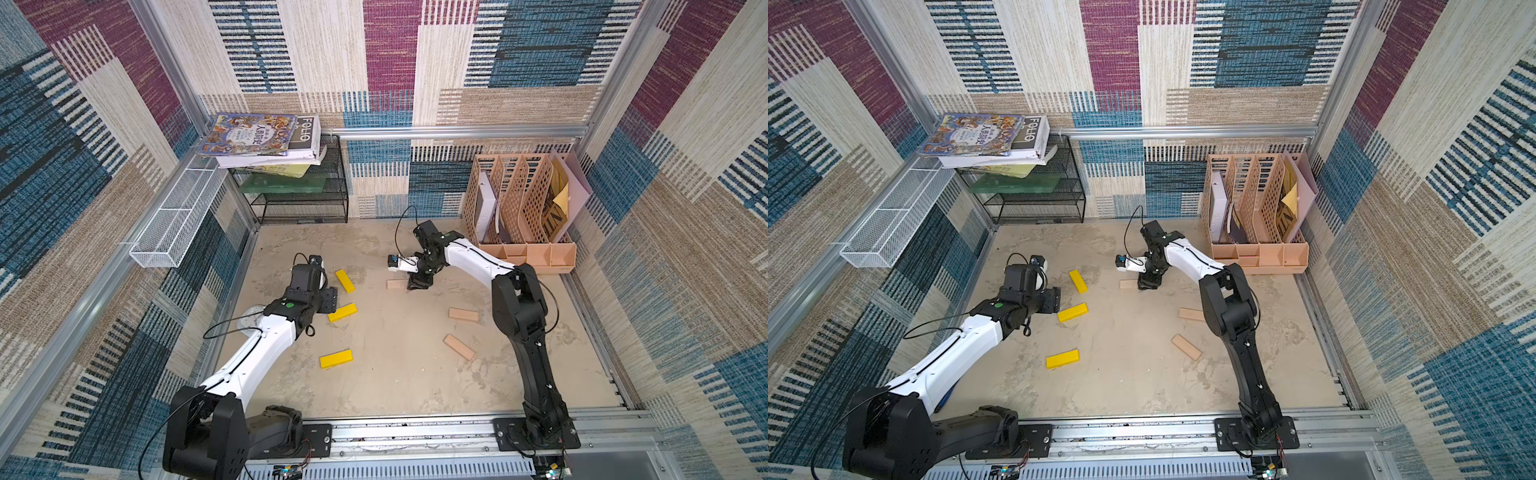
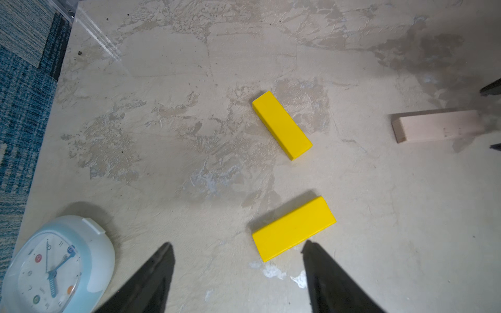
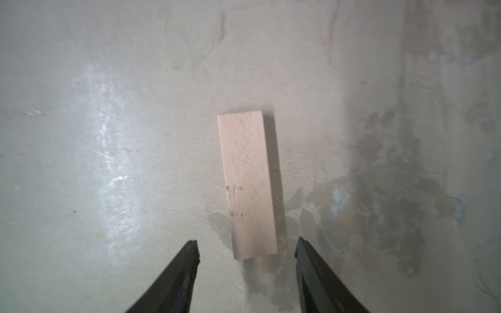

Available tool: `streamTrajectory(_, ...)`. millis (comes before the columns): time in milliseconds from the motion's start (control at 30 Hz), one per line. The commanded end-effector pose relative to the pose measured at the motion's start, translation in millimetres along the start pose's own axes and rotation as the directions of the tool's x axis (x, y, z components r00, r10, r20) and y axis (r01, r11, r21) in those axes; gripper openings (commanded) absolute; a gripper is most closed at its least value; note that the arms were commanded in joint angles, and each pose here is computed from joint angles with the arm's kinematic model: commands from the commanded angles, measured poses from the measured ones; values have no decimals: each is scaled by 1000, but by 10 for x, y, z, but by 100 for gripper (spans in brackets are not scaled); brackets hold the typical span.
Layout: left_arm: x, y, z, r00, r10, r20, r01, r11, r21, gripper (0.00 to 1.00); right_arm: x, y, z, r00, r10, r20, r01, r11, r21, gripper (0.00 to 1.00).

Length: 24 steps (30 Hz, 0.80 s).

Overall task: Assemble the number 6 with building blocks
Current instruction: Place the building block at the center of the board, then assemble the building block at the center of the board.

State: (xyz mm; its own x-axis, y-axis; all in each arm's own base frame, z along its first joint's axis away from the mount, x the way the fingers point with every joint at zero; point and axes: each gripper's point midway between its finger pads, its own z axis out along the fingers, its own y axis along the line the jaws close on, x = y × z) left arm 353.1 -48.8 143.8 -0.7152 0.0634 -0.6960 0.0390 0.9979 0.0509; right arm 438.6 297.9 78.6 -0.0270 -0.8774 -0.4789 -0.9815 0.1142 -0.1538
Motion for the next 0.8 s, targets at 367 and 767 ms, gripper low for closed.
streamTrajectory(367, -639, -510, 1164, 871, -436, -226, 455, 890, 40, 78, -268, -452, -783, 920, 287, 265, -306, 951, 33, 68)
streamTrajectory(767, -454, -500, 1493, 717, -598, -357, 587, 795, -152, 72, 37, -536, -921, 914, 313, 260, -339, 939, 61, 66)
